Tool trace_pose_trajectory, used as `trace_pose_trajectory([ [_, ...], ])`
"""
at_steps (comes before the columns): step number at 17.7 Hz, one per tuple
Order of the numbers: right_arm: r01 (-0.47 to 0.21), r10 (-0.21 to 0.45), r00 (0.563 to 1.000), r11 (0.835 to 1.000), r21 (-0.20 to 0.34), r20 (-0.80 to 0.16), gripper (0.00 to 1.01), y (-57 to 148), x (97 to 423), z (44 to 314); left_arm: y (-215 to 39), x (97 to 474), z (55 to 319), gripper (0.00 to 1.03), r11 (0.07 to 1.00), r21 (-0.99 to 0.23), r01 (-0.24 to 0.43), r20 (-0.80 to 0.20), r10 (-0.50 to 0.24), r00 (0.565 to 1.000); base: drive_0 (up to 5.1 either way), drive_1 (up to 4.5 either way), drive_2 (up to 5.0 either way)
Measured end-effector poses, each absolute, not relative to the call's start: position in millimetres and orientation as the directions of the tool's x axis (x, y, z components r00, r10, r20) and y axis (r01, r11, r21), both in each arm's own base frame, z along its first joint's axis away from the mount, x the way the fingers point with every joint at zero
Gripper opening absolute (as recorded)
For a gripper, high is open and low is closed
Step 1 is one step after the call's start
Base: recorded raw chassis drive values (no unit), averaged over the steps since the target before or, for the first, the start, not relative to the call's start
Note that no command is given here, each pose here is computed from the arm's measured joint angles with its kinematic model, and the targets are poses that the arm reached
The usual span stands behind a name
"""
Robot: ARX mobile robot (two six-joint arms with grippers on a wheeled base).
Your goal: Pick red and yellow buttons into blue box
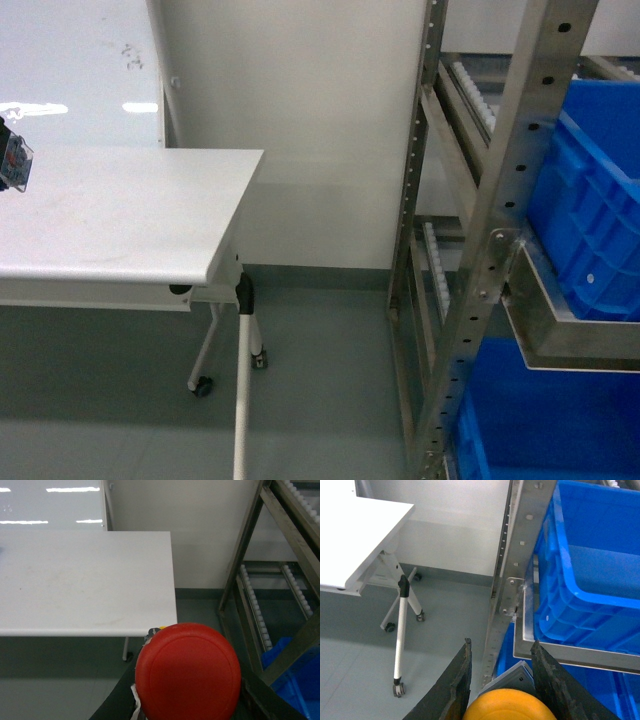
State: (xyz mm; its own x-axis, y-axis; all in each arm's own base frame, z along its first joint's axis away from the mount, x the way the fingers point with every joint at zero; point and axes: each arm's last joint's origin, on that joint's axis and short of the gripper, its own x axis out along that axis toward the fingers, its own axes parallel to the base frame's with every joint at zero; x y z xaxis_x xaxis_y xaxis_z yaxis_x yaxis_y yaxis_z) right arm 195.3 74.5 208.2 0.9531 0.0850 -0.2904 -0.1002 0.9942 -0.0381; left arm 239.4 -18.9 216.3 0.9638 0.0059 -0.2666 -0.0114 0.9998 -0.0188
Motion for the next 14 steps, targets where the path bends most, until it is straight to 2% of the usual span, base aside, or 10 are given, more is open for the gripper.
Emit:
trace_pose_trajectory([
  [14, -0.1, 0.085, 0.953, 0.994, -0.038, -0.29, 0.32, 74.5, 195.3, 208.2, -19.0, 239.3, 216.5, 0.31, 1.0, -0.019, -0.009, -0.266, 0.004, 0.964, 5.0, -2.4, -2.4],
])
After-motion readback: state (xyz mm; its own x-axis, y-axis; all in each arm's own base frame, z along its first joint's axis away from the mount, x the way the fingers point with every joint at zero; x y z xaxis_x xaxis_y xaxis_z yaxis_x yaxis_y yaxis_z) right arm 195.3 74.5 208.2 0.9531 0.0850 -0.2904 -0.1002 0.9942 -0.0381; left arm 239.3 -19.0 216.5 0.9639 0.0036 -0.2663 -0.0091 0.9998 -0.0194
